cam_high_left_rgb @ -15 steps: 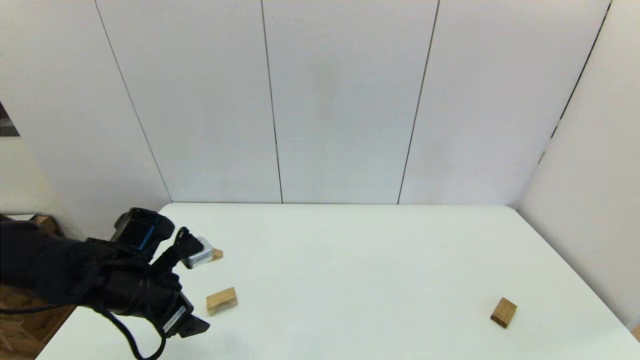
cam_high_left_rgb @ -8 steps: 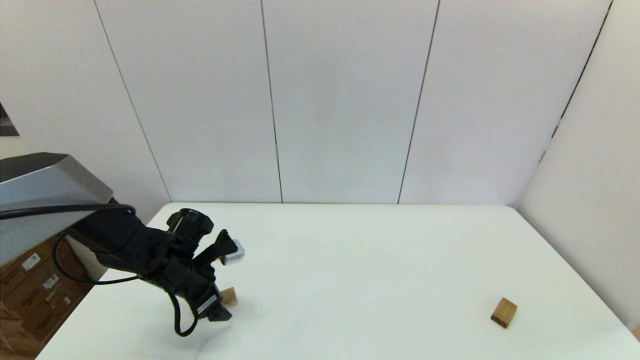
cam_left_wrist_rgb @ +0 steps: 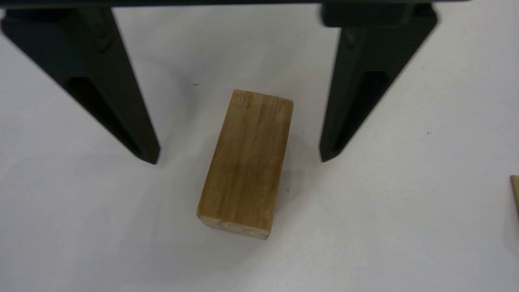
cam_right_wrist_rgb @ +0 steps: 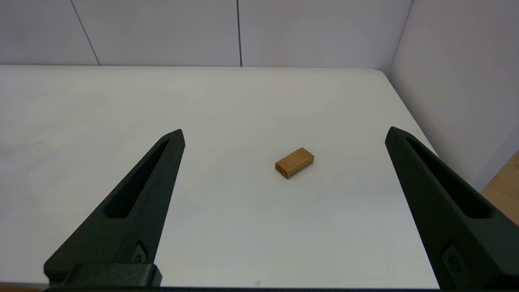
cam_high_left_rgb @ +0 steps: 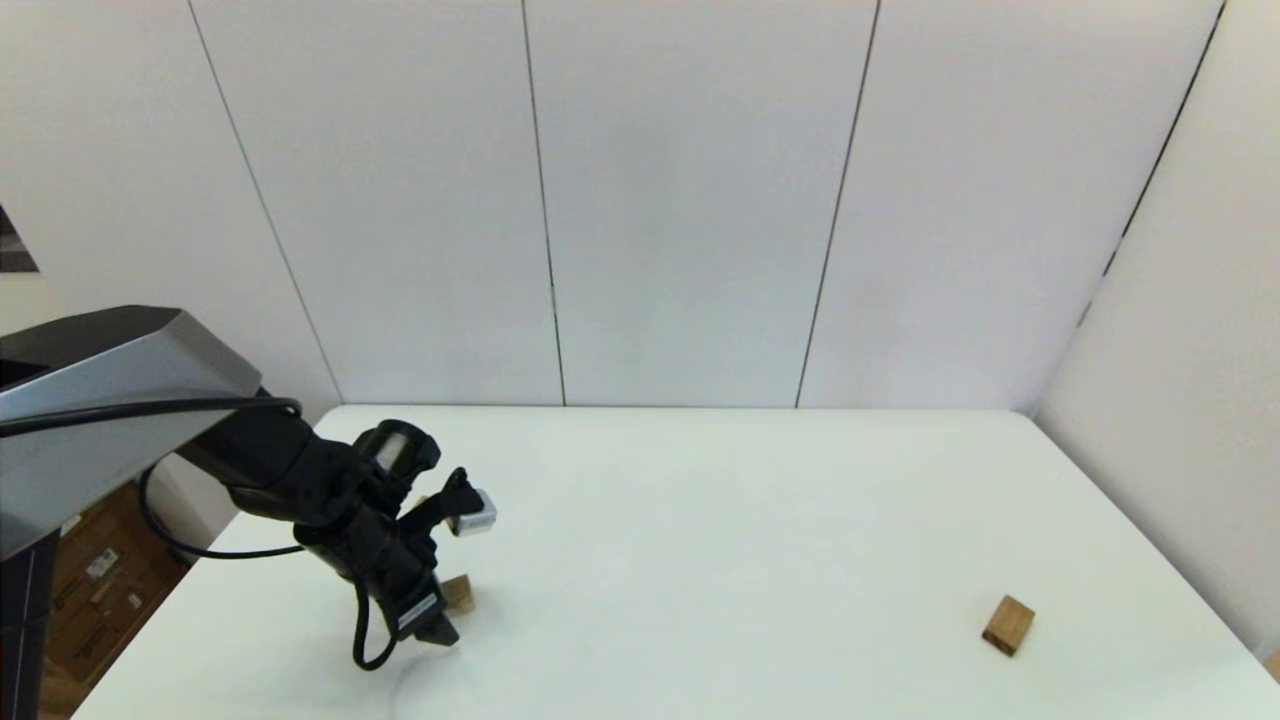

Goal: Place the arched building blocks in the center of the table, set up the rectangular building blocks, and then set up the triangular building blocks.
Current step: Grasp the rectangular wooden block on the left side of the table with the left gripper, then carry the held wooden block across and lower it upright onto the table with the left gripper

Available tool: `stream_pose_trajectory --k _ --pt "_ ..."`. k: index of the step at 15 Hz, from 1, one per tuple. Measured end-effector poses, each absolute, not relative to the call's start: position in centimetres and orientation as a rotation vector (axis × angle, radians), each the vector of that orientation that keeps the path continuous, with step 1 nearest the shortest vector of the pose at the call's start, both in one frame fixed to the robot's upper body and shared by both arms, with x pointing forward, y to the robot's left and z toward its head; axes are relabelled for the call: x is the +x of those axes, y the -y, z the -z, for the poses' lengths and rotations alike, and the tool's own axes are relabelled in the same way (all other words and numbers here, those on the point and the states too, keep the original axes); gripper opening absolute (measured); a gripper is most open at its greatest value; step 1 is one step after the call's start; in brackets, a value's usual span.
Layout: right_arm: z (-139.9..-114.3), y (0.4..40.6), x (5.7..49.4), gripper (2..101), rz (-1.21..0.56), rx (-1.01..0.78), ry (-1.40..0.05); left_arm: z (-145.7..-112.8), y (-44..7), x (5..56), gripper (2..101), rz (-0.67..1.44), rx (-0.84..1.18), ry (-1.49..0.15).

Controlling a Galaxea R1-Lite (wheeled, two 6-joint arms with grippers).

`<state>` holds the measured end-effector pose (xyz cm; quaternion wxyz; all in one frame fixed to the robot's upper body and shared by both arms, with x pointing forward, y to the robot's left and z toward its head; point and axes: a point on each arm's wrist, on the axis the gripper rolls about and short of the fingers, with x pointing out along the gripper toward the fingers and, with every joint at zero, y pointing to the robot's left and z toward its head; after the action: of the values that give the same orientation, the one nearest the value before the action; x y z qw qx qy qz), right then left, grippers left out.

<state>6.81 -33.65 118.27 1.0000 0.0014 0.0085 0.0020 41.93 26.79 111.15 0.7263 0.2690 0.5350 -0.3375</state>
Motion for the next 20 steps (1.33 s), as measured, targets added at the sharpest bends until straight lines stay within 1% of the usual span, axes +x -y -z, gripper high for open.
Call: stream_pose_trajectory --k 2,4,5,6,9,11,12,14,17,18,20 --pt "-118.3 33.7 6.8 98.0 -0.004 0.003 -0.017 -111.3 -26.8 41.9 58.6 0.747 0.592 -1.179" --pt "-118.3 33.7 6.8 98.0 -0.004 0.004 -0.017 -111.3 -26.8 41.8 46.8 0.749 0.591 -1.187" --pt "-118.3 33.7 6.8 98.0 -0.004 0.003 -0.017 -111.3 -26.8 41.8 30.6 0.75 0.59 -1.193" --pt "-118.3 33.7 6.8 98.0 -0.004 0.003 -0.017 -111.3 -26.8 41.7 25.5 0.751 0.589 -1.195" --pt "-118.3 33.7 6.8 98.0 -0.004 0.003 -0.017 -111.5 -26.8 41.7 25.9 0.753 0.591 -1.189" --pt "-118.3 33.7 6.8 98.0 -0.004 0.003 -0.017 -112.6 -26.2 41.7 25.9 0.766 0.607 -1.149" --pt "-118.3 33.7 6.8 98.0 -0.004 0.003 -0.017 -113.6 -25.0 41.7 25.9 0.797 0.623 -1.109" --pt "-118.3 33.7 6.8 98.0 -0.004 0.003 -0.017 -116.0 -21.4 41.5 25.9 0.891 0.669 -1.04" --pt "-118.3 33.7 6.8 98.0 -0.004 0.003 -0.017 -118.6 -14.7 39.9 25.9 1.03 0.731 -1.001" --pt "-118.3 33.7 6.8 98.0 -0.004 0.003 -0.017 -118.9 -12.4 39.2 25.9 1.074 0.752 -0.986" --pt "-118.3 33.7 6.8 98.0 -0.004 0.003 -0.017 -118.3 -7.9 37.8 25.9 1.154 0.81 -0.96"
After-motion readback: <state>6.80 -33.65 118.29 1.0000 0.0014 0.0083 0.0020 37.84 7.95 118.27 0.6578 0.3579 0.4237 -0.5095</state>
